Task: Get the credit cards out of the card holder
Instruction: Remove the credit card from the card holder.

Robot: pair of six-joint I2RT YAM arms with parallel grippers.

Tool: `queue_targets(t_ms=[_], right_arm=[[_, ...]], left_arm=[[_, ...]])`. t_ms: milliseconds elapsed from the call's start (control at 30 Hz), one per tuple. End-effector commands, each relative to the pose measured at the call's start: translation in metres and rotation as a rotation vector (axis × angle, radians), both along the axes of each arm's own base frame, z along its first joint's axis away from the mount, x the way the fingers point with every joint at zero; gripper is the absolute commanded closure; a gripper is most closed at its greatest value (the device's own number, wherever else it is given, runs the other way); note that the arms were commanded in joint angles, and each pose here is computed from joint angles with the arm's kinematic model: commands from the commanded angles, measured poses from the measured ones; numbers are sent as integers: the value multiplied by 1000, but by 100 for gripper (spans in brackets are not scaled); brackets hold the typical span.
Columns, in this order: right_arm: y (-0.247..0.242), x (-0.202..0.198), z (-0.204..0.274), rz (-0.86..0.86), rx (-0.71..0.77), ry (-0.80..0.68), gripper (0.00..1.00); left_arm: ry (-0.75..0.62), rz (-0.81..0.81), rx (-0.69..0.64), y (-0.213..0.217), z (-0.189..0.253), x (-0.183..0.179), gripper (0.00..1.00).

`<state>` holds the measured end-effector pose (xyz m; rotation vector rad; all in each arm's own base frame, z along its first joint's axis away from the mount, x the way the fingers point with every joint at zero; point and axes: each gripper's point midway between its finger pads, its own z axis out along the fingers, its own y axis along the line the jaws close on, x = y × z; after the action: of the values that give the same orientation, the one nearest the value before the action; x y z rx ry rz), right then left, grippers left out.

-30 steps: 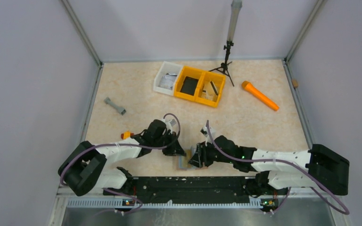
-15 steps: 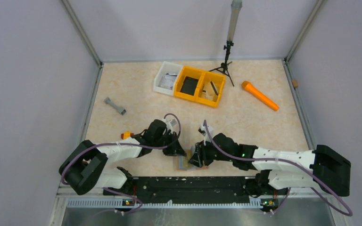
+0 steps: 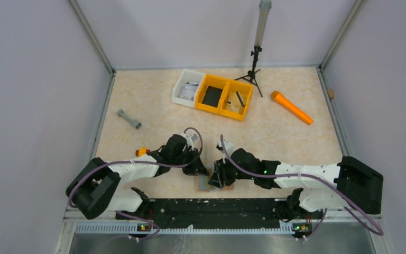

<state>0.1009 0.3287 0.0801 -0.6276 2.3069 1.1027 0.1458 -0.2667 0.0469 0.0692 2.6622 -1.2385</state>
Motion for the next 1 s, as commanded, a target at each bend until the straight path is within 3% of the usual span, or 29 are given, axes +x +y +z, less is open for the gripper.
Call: queue_targets(t_ms=[0,233,400,633,700,767,833,967], right_arm=[[5,15,15,-27,5,-59,55],[-4,15,-2,-42,-62,-54,54],[-14,19,-13,-75,-126,-50,41],[-40,28,-7,-167,-195,-87,38],[-60,38,-10,-264,-267,-101,28],[-80,44,-13,-353,-319,-90,12],[-86,43,-12,-376,-289,-65,2],[-78,38,8,-371,-100,-31,1]], left_arm=[[-40,-6,12,2,1,3,100],[-41,-9,8,1,2,3,100],[-38,-12,10,2,2,2,100],[-47,-10,3,2,6,2,100],[-53,-12,-15,1,9,2,100],[-63,-10,-51,-2,16,2,100],[-75,-7,-97,-6,25,2,100],[-99,4,-188,-11,46,3,100]])
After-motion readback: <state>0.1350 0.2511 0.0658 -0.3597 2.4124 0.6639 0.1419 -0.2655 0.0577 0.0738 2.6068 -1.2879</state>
